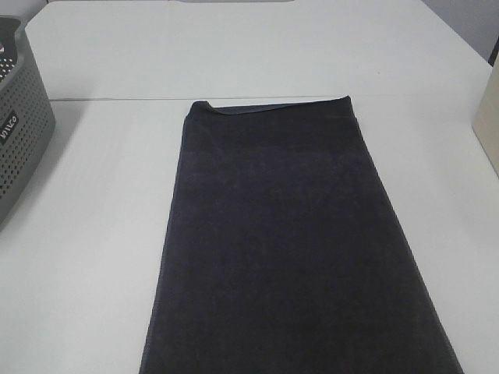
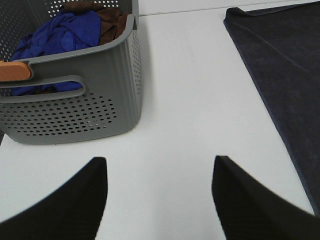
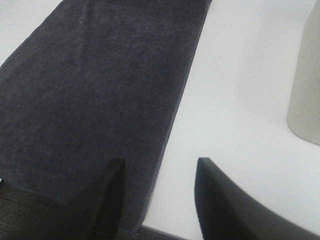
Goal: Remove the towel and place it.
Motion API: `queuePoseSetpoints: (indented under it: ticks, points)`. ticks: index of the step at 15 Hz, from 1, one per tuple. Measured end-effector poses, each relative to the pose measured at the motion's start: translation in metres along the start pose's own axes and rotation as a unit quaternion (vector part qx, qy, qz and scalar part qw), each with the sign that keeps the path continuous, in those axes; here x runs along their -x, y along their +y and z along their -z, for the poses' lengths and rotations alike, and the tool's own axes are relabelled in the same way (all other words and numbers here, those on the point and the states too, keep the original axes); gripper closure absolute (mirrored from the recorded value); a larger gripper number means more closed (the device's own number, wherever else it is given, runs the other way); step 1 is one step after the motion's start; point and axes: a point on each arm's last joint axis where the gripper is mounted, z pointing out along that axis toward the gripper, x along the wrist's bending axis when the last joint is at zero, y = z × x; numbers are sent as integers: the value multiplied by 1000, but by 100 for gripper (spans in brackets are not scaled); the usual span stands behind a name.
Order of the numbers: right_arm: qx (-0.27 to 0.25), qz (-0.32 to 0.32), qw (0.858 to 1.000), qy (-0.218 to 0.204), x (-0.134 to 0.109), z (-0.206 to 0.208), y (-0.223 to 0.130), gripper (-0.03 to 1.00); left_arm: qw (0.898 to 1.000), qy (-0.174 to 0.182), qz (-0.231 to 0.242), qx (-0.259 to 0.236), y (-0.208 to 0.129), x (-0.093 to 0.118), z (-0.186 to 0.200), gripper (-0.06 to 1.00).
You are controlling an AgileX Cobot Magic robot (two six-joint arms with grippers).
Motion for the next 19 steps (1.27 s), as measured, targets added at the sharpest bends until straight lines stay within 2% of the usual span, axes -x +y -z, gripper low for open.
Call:
queuePoseSetpoints:
  ticks: [19]
  points:
    - [0, 0, 1000, 0, 0, 0, 0, 52, 1000, 0, 0, 0, 0, 0, 0, 36]
